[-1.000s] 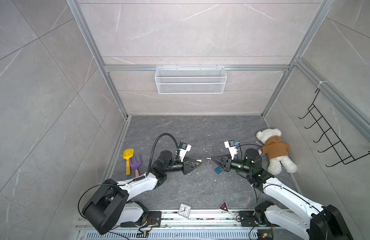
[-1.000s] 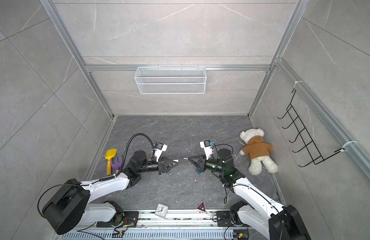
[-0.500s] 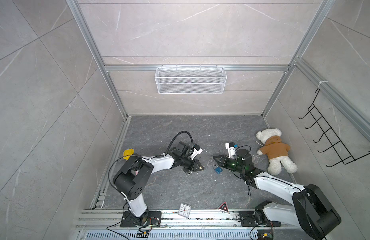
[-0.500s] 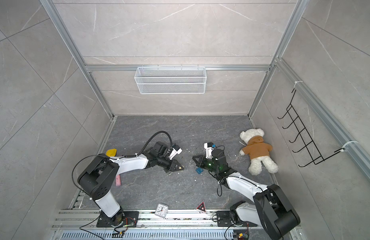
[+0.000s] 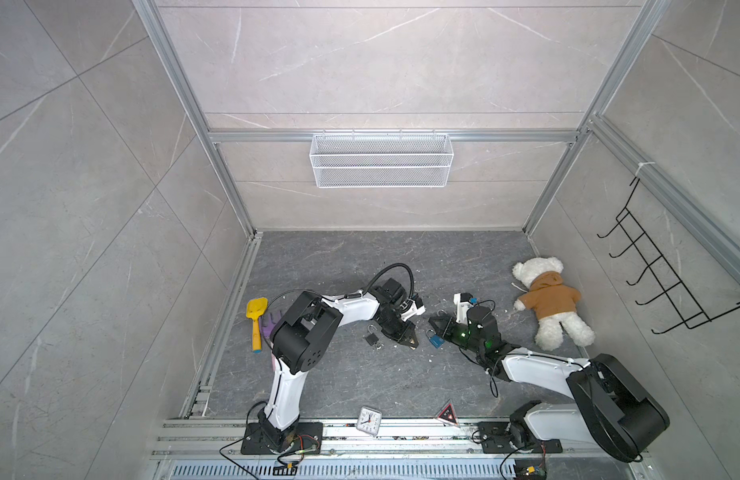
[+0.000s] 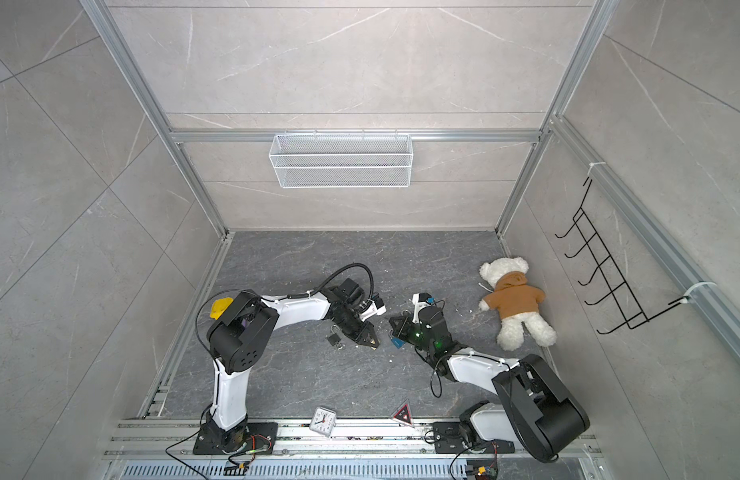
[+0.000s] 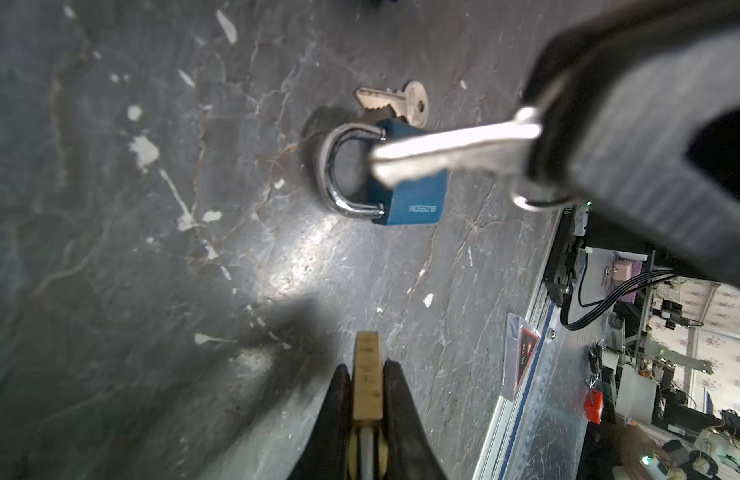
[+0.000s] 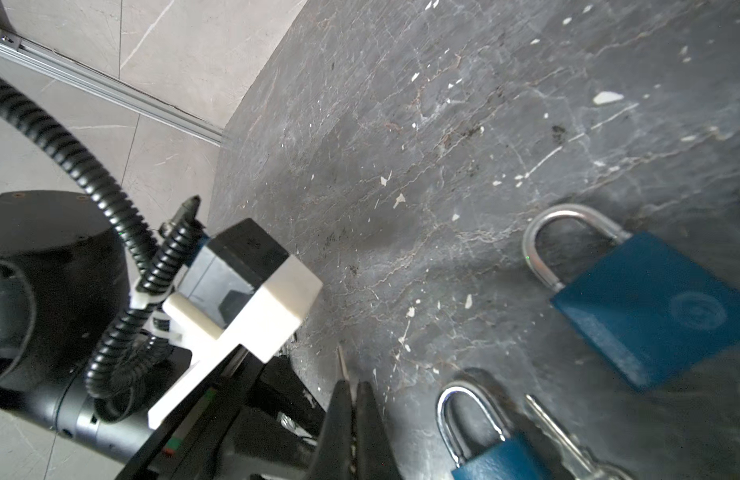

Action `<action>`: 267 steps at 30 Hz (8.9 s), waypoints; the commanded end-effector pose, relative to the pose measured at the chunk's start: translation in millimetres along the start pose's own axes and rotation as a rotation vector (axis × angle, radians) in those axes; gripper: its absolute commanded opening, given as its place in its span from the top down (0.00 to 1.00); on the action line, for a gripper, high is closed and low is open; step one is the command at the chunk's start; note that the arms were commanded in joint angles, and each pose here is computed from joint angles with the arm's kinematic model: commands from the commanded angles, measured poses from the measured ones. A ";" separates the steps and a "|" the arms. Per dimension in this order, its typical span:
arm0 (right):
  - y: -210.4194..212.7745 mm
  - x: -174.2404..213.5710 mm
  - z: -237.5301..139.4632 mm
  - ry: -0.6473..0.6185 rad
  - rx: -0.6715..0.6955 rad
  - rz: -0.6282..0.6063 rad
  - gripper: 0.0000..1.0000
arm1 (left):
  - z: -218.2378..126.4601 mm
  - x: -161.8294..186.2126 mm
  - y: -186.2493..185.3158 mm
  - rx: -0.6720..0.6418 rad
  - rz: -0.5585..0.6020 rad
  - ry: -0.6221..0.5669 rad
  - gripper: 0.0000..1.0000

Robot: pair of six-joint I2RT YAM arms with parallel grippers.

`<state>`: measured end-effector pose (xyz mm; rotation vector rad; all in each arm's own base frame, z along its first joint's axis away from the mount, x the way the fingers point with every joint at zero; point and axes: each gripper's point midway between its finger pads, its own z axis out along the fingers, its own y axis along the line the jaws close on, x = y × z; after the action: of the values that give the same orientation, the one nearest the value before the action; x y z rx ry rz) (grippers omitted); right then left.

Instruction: Lock with the key

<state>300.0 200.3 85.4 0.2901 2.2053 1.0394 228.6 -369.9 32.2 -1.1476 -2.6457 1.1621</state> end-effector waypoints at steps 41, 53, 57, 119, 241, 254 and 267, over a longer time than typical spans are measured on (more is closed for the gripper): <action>-2.0 32.1 50.2 0.055 0.024 0.036 1.00 | -112.9 -51.3 27.5 -0.366 0.080 -0.227 0.00; -10.8 45.9 52.7 0.094 0.121 -0.010 0.90 | -184.5 -38.7 -30.4 -0.438 0.227 -0.585 0.00; -16.6 47.0 52.0 0.091 0.149 -0.007 0.88 | -201.0 -32.4 -40.5 -0.426 0.198 -0.722 0.00; 93.3 125.9 97.3 0.576 0.301 -0.906 0.31 | -224.0 127.5 35.1 -0.444 -0.484 -1.096 0.07; 139.4 109.4 44.9 0.355 0.010 -0.988 0.62 | -126.0 15.3 17.4 0.023 -0.376 -0.812 1.00; 183.0 69.3 -12.9 0.040 -0.242 -0.912 0.36 | -204.4 11.8 -5.5 0.097 -0.500 -1.214 1.00; 177.2 47.5 -26.3 -0.101 -0.328 -0.854 0.26 | -258.8 52.1 -7.2 0.166 -0.636 -1.515 1.00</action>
<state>244.4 315.1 193.2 -0.6635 1.8234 0.6998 261.1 -191.3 191.2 0.8676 -3.1204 2.3300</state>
